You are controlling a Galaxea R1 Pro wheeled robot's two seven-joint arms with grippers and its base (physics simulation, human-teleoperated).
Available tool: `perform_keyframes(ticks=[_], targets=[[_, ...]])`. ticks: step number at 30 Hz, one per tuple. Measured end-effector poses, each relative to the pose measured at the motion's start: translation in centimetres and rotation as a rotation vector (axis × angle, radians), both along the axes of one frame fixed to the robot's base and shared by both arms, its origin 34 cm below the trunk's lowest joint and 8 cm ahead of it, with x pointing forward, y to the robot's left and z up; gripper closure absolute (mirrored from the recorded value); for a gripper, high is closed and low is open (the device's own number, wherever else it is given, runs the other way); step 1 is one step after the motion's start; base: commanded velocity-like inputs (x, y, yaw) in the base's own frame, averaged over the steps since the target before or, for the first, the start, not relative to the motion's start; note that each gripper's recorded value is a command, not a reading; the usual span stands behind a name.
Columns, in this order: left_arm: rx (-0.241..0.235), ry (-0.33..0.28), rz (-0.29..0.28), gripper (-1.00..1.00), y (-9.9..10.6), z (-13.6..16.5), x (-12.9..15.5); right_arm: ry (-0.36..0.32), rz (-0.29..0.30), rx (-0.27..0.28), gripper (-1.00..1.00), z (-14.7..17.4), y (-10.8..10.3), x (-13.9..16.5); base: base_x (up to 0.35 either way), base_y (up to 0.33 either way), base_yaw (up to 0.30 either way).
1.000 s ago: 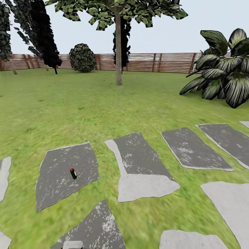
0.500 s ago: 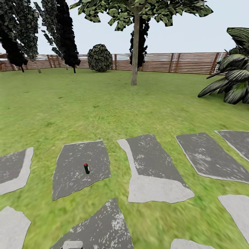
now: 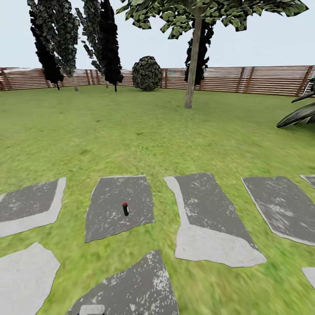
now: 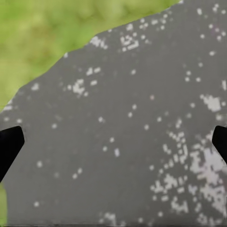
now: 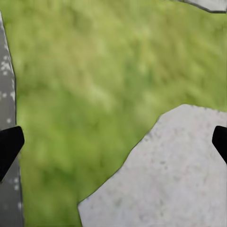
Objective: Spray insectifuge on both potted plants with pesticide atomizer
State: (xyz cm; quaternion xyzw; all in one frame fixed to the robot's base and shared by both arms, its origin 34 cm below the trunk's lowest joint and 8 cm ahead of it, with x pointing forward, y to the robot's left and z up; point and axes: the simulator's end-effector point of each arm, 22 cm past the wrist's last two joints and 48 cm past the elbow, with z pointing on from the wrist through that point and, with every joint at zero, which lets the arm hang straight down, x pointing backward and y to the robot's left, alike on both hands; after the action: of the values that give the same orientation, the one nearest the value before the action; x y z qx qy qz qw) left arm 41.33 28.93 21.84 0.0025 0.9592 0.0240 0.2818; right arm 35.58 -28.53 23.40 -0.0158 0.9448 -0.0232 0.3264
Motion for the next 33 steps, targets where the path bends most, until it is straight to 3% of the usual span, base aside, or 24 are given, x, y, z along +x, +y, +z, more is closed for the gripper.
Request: perform_keyframes(ticks=[10,33], targets=[[0.0,-0.001,0.0,-1.0,0.0,0.02,0.04,0.001,0.0,0.0,-1.0,-0.02,0.0,-0.05,0.033,-0.034,0.275],[0.0,0.0,0.0,-1.0,-0.01,0.01,0.0,0.001,0.0,0.0,-1.0,-0.01,-0.01,-0.05,0.18,-0.218,0.251]])
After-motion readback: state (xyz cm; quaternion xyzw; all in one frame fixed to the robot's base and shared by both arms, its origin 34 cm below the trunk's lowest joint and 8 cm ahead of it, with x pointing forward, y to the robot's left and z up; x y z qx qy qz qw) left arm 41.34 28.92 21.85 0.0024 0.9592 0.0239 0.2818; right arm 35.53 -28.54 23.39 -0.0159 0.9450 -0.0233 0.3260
